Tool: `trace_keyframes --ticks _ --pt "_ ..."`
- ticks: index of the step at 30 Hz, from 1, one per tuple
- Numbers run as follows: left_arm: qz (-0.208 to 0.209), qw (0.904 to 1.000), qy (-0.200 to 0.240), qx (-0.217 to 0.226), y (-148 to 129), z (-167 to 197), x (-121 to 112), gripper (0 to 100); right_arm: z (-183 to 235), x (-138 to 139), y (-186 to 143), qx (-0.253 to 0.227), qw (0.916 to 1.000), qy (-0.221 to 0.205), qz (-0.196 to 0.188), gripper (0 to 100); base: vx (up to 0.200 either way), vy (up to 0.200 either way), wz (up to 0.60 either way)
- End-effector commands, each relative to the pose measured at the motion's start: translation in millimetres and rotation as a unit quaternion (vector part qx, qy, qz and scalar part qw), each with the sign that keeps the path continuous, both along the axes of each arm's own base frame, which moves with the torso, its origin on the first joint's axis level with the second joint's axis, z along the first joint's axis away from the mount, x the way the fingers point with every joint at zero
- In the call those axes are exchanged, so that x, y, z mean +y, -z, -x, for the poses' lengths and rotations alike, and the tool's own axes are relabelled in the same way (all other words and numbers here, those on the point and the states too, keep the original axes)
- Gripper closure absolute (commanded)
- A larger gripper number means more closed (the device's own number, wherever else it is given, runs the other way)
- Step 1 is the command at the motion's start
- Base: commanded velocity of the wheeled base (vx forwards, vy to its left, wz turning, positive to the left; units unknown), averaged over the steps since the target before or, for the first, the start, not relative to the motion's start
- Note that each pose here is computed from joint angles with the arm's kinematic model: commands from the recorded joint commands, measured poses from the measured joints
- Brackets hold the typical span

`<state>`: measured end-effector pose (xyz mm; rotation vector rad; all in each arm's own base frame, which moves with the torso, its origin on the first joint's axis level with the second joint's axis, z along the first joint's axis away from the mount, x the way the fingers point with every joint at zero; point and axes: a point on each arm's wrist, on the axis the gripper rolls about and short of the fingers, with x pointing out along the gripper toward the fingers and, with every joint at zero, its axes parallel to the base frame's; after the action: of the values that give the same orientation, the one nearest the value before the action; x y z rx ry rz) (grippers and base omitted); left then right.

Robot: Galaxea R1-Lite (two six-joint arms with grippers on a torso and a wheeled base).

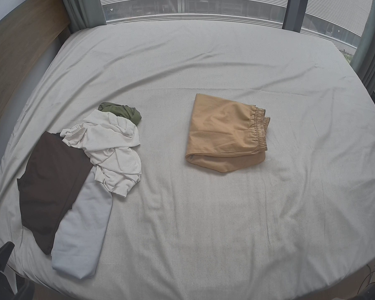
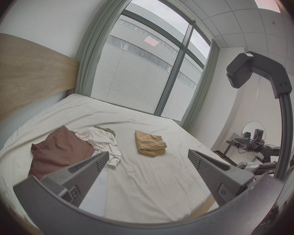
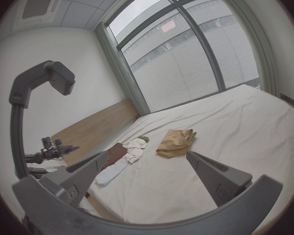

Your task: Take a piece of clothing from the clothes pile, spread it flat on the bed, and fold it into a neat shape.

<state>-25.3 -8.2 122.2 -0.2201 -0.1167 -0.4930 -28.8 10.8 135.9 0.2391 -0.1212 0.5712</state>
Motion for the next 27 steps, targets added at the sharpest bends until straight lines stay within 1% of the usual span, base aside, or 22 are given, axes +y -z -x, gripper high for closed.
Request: trace_keyframes --ticks 1,3,4,6,7,8,9,10,12,13,14,15,16,17,19,21,22,23,24,25,26,27 --pt "-0.025 0.9995 -0.019 0.004 24.1 2.0 -2.0 0 1.4 0.4 7.8 -0.001 0.9999 0.007 0.01 0 0.0 0.0 0.0" --pt "-0.049 0.9985 -0.019 0.012 35.6 0.3 -1.7 0 2.0 0.3 18.5 -0.006 0.9998 0.007 0.017 0 0.0 0.0 0.0" --pt "-0.063 0.9975 -0.024 0.02 38.7 -0.1 -1.6 0 1.6 0.6 27.7 -0.008 0.9995 0.013 0.029 0 0.0 0.0 0.0" --pt "-0.066 0.9971 -0.03 0.023 39.6 -0.2 -1.4 0 -2.3 0.8 43.0 0.007 0.9986 0.023 0.047 0 0.0 0.0 0.0" --pt "-0.068 0.9967 -0.038 0.023 39.6 -0.4 -1.1 0 -3.6 0.5 48.2 0.013 0.9974 0.033 0.063 0 0.0 0.0 0.0" --pt "-0.07 0.9962 -0.047 0.022 39.6 -0.5 -0.7 0 -4.0 -0.5 51.3 0.014 0.9945 0.057 0.087 0 0.0 0.0 0.0" --pt "-0.07 0.9962 -0.047 0.022 39.6 -0.5 -0.7 0 -4.0 -0.5 51.3 0.014 0.9945 0.057 0.087 0 0.0 0.0 0.0" --pt "-0.073 0.9937 -0.082 0.022 39.5 -1.1 0.8 0 -5.7 -4.5 53.5 0.016 0.9809 0.154 0.118 0 0.0 0.0 0.0" --pt "-0.073 0.9904 -0.115 0.025 39.8 -1.5 2.2 0 -6.4 -7.9 53.5 0.019 0.9634 0.232 0.134 0 0.0 0.0 0.0" --pt "-0.071 0.9879 -0.135 0.026 39.7 -1.7 3.1 0 -6.5 -9.7 53.6 0.021 0.9517 0.27 0.145 0 0.0 0.0 0.0" --pt "-0.07 0.9865 -0.145 0.026 39.7 -1.8 3.5 0 -6.5 -10.3 53.6 0.022 0.9475 0.283 0.147 0 0.0 0.0 0.0" --pt "-0.067 0.9838 -0.164 0.028 39.5 -2.0 4.4 0 -6.4 -11.3 54.0 0.028 0.9409 0.303 0.148 0 0.0 0.0 0.0" --pt "-0.063 0.9813 -0.179 0.03 39.6 -2.1 5.1 0 -6.5 -11.8 54.1 0.031 0.9379 0.313 0.146 0 0.0 0.0 0.0" --pt "-0.061 0.9789 -0.192 0.034 40.1 -2.2 5.7 0 -6.5 -11.9 53.8 0.033 0.9367 0.317 0.145 0 0.0 0.0 0.0" --pt "-0.064 0.974 -0.215 0.034 40.1 -2.3 6.7 0 -6.5 -11.9 53.8 0.035 0.9375 0.317 0.138 0 0.0 0.0 0.0" --pt "-0.071 0.9704 -0.228 0.035 40.6 -2.3 7.3 0 -6.5 -11.9 54.0 0.037 0.9388 0.316 0.133 0 0.0 0.0 0.0" --pt "-0.079 0.9688 -0.232 0.034 40.7 -2.4 7.5 0 -6.6 -11.5 54.4 0.039 0.9416 0.308 0.131 0 0.0 0.0 0.0" --pt "-0.079 0.9688 -0.232 0.034 40.7 -2.4 7.5 0 -6.6 -11.5 54.4 0.039 0.9416 0.308 0.131 0 0.0 0.0 0.0" --pt "-0.101 0.9651 -0.235 0.056 46.1 -2.5 7.7 0 -6.6 -10.0 54.6 0.042 0.9544 0.274 0.111 0 0.0 0.0 0.0" --pt "-0.108 0.9638 -0.234 0.07 48.7 -2.3 7.7 0 -6.6 -9.7 54.6 0.048 0.9587 0.266 0.088 0 0.0 0.0 0.0" --pt "-0.11 0.9639 -0.233 0.066 48.0 -2.3 7.6 0 -6.6 -10.0 54.4 0.055 0.9593 0.269 0.065 0 0.0 0.0 0.0" --pt "-0.11 0.964 -0.234 0.063 47.9 -2.5 7.6 0 -6.6 -10.1 54.4 0.056 0.9589 0.272 0.06 0 0.0 0.0 0.0"
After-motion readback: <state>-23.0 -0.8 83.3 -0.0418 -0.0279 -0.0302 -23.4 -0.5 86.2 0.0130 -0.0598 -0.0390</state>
